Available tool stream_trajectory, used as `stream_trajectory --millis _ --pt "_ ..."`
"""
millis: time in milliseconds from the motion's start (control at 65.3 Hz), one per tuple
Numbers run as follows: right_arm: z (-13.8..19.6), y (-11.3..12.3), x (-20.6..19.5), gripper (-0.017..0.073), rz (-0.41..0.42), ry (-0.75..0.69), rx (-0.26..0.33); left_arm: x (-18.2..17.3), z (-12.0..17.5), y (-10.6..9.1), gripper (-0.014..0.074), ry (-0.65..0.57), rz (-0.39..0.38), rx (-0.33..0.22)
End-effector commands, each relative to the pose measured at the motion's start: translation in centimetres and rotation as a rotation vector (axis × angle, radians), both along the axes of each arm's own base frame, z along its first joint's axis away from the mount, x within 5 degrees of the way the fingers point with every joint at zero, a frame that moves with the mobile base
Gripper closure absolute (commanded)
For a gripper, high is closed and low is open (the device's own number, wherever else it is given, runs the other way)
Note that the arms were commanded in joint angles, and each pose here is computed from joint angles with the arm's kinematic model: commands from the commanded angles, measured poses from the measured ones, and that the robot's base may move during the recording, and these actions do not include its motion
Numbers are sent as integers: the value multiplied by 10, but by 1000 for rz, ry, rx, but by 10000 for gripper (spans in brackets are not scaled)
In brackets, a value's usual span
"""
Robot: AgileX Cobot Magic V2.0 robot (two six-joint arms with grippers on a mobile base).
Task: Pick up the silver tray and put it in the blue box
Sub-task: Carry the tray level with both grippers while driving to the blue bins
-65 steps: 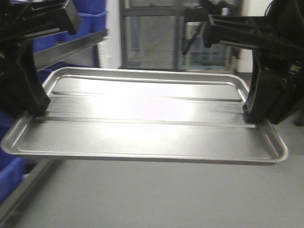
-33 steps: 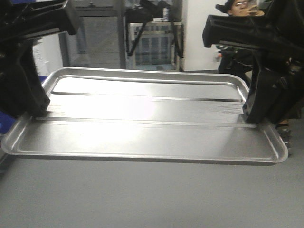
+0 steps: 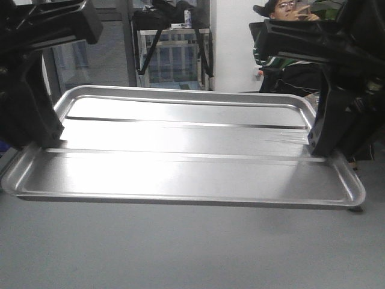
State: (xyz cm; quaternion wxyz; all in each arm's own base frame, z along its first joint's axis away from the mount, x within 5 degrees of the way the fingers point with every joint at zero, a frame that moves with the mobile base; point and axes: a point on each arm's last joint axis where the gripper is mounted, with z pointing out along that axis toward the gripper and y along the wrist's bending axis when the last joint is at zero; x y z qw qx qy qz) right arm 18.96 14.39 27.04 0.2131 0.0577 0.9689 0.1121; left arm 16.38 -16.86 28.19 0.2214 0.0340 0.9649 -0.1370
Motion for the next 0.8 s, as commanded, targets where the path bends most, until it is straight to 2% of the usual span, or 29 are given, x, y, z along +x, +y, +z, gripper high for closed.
stream_trajectory --millis 0,781 --pt "13 -5 2 500 10 -68 -20 -1 12 4 697 -50 -8 6" --pt "13 -6 2 500 9 -67 -21 -1 12 4 697 -52 -9 1"
